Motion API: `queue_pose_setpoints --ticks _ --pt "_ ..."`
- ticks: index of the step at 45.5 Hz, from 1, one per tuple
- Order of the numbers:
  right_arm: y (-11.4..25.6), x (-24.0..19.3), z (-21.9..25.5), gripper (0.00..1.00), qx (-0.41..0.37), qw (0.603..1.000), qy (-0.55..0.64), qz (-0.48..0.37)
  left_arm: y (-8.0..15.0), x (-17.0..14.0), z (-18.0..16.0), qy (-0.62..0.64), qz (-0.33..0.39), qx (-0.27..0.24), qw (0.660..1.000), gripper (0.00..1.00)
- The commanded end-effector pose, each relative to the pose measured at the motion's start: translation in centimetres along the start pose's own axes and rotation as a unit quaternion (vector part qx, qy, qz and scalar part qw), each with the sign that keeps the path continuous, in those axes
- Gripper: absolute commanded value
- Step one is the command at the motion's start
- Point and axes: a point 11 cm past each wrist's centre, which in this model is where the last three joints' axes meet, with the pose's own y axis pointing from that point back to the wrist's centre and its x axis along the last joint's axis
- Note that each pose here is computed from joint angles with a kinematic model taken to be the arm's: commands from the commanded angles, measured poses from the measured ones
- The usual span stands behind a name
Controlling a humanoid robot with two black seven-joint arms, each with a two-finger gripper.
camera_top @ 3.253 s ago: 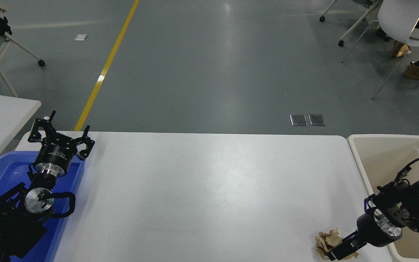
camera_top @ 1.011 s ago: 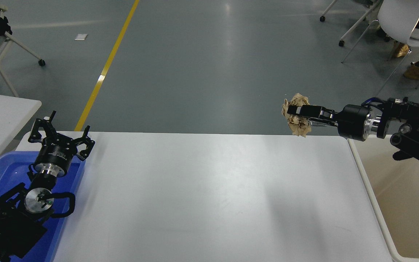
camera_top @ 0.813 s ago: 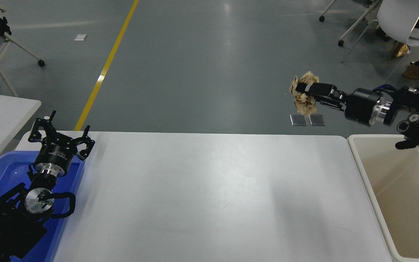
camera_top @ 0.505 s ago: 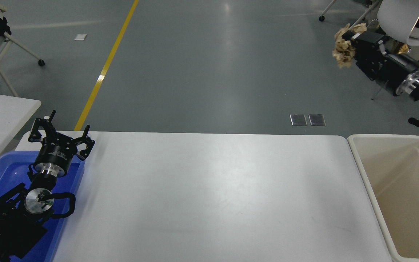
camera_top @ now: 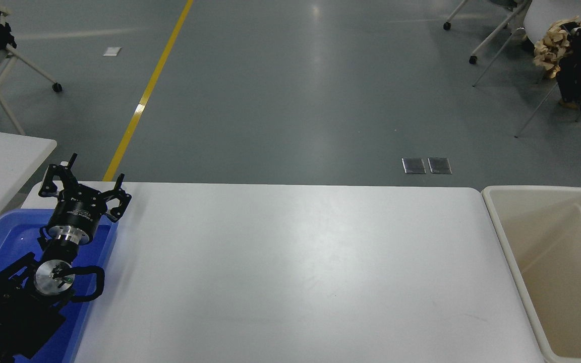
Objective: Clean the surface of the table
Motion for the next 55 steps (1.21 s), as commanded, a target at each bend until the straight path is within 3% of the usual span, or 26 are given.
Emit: queue_pose_setpoints --ticks 1,25,40,55 --pt "2.1 3.1 3.0 0.00 -0.031 0.996 -0.050 0.073 0.0 0.0 0.0 0.000 0.000 0.000 1.000 1.00" --pt "5.7 5.0 8.0 0.00 -0.092 0.981 -0.122 0.119 0.0 0.0 0.0 0.000 0.000 0.000 1.000 1.00" --pt "11.5 8.3 13.2 0.00 -0.163 0.969 -0.076 0.171 0.0 0.0 0.0 0.000 0.000 0.000 1.000 1.00" --pt "17.2 9.2 17.9 0.00 -0.244 0.957 -0.006 0.155 0.0 0.0 0.0 0.000 0.000 0.000 1.000 1.00"
